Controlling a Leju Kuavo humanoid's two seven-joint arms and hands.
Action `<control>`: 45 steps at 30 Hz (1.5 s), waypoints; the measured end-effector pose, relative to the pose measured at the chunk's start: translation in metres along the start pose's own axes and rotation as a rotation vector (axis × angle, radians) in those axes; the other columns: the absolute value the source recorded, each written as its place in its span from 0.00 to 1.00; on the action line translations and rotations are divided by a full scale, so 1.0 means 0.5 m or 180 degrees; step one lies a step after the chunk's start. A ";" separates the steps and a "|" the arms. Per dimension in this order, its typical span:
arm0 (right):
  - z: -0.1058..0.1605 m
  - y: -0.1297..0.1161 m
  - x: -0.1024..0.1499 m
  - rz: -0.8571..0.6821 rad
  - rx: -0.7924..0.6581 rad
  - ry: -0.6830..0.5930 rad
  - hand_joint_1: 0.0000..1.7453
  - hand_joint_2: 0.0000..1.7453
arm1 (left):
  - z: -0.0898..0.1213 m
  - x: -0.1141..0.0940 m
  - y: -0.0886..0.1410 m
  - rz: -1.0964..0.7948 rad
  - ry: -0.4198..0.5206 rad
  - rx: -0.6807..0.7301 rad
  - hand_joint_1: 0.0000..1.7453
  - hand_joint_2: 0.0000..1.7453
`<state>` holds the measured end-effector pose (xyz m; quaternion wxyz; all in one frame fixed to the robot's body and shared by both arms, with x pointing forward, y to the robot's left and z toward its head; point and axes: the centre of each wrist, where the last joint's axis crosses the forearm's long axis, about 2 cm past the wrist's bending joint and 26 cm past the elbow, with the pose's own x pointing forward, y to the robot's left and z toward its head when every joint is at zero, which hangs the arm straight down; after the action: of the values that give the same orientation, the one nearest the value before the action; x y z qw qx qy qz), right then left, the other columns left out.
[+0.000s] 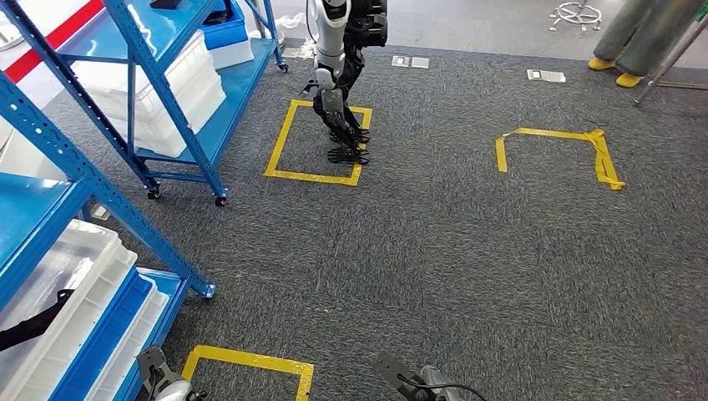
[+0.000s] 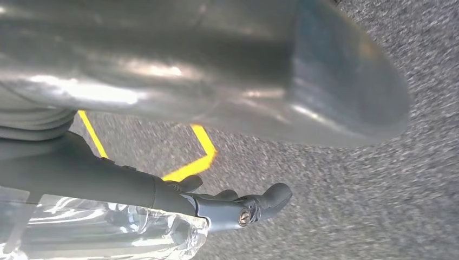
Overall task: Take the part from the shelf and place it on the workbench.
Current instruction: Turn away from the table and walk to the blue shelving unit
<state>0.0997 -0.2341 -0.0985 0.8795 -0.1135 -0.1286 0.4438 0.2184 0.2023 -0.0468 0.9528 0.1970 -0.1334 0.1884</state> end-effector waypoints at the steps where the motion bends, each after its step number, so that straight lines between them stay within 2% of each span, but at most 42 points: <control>1: 0.000 -0.001 0.001 0.0007 0.0002 -0.0002 0.00 0.00 | -0.001 -0.001 0.001 -0.0004 0.0011 -0.0004 0.00 0.00; 45: -0.003 -0.015 -0.003 -0.0003 -0.0146 -0.0015 0.00 0.00 | 0.003 -0.001 -0.004 0.0058 -0.0069 0.0020 0.00 0.00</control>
<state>0.1049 -0.2397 -0.0977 0.8766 -0.1326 -0.1409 0.4406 0.2182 0.1999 -0.0463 0.9490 0.2008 -0.1449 0.1953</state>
